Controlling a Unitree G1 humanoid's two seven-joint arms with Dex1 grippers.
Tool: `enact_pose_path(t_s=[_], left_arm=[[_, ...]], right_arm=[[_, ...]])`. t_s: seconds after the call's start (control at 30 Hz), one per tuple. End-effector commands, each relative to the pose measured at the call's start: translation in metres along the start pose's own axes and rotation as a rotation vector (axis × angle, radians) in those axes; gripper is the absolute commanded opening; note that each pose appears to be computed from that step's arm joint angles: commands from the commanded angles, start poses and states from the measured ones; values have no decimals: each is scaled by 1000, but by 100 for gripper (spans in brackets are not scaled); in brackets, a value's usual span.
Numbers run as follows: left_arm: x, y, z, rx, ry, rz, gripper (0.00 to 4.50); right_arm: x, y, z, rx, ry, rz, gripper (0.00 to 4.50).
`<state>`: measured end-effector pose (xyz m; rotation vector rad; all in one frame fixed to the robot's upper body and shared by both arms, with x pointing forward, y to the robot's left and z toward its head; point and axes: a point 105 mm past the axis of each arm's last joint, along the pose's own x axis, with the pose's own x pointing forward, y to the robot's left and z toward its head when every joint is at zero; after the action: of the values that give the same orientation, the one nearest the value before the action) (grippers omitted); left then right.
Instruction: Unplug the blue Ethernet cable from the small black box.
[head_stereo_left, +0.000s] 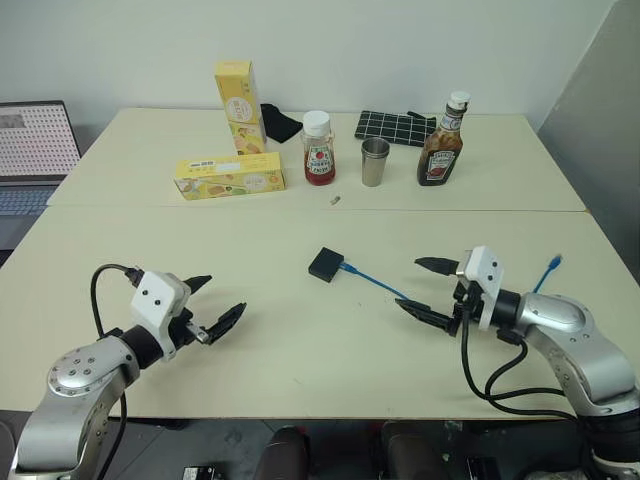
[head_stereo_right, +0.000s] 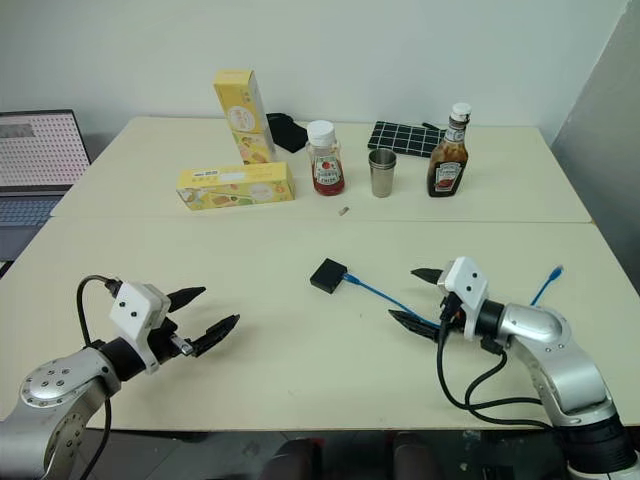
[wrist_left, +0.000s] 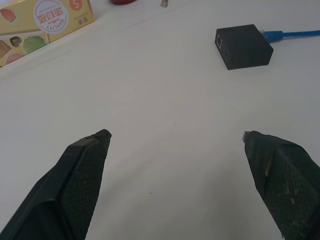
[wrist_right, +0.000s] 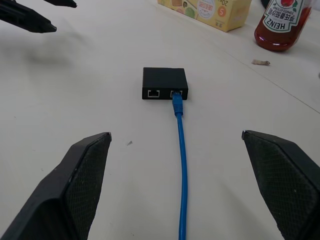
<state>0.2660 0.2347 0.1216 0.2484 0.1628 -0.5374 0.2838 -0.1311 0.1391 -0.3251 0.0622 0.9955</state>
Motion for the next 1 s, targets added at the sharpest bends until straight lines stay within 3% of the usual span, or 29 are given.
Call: enact_pose_path(t_s=[0.03, 0.53, 0.77, 1.0], left_arm=[[-3, 2, 17, 32, -45, -4, 450], [1, -8, 23, 25, -52, -36, 450], [5, -25, 27, 78, -44, -197, 450], [7, -38, 35, 64, -70, -327, 450]], right_arm=[[-2, -3, 10, -22, -27, -2, 444], [9, 0, 5, -20, -17, -3, 444], [36, -4, 1, 0, 17, -30, 444], [84, -4, -5, 26, 55, -41, 444]])
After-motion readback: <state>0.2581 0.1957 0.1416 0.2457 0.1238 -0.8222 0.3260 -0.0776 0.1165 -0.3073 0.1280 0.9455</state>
